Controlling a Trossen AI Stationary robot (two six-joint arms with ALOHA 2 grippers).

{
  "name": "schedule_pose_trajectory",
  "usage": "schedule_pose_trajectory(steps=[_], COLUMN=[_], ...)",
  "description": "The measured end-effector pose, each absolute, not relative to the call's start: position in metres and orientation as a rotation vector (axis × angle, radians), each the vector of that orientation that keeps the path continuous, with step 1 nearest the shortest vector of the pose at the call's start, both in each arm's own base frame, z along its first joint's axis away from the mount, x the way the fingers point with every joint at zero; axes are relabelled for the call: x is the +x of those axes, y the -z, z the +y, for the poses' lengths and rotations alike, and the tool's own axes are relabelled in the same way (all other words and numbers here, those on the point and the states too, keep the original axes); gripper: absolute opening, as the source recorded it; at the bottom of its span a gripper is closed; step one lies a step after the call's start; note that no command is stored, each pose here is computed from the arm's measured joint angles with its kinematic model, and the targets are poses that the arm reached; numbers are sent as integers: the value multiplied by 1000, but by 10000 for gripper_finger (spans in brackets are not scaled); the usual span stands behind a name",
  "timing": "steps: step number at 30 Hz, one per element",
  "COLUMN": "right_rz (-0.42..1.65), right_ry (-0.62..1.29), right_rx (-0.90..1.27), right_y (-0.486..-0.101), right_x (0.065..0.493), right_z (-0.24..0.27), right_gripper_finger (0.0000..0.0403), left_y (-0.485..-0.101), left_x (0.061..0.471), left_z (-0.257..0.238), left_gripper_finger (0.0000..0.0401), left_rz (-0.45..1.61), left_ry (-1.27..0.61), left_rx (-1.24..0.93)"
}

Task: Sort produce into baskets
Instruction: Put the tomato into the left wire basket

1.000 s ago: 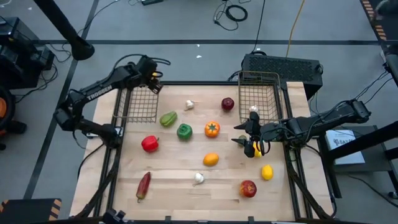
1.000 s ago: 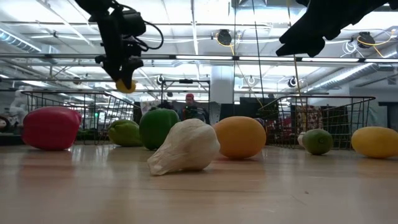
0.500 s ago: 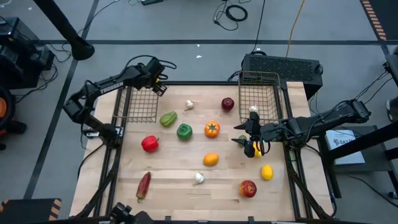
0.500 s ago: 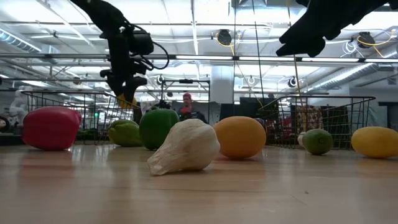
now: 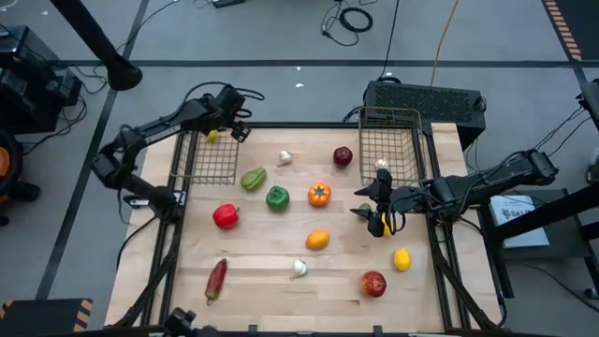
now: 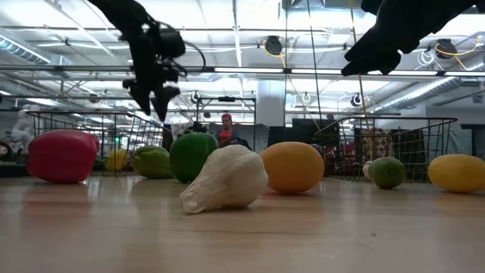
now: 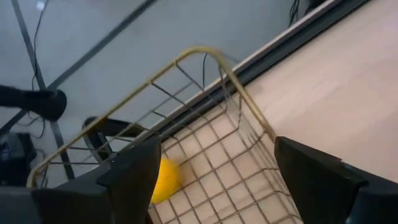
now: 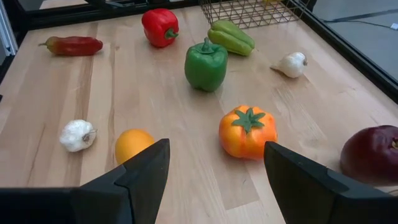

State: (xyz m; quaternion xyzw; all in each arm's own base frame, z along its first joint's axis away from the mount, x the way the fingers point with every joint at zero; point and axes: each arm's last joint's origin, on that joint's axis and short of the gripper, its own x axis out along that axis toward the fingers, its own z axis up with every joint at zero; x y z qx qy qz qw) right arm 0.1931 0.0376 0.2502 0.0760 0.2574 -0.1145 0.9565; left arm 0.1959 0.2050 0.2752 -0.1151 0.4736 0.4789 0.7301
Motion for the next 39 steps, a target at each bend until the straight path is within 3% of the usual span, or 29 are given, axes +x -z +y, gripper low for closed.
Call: schedule_pose_trajectory(steps=[8,12,24,39], right_rz=[523,521,514,373], right_ry=[233,235,286,247], right_rx=[154,154,114,-8], right_y=[-250,-250,-243,-245], right_x=[193,193,206,235], right_z=[38,38,39,36], right_gripper_finger=[251,251,251,251], left_y=[-350,-361,-294,-247], left_x=[181,176,207,216], left_z=[123,76,-47,-114], left_gripper_finger=[320,320,313,313], left_rz=[644,563,477,579], left_ry=[-805,-610,-82,-117], left_rx=[-259,-259,-228,-89])
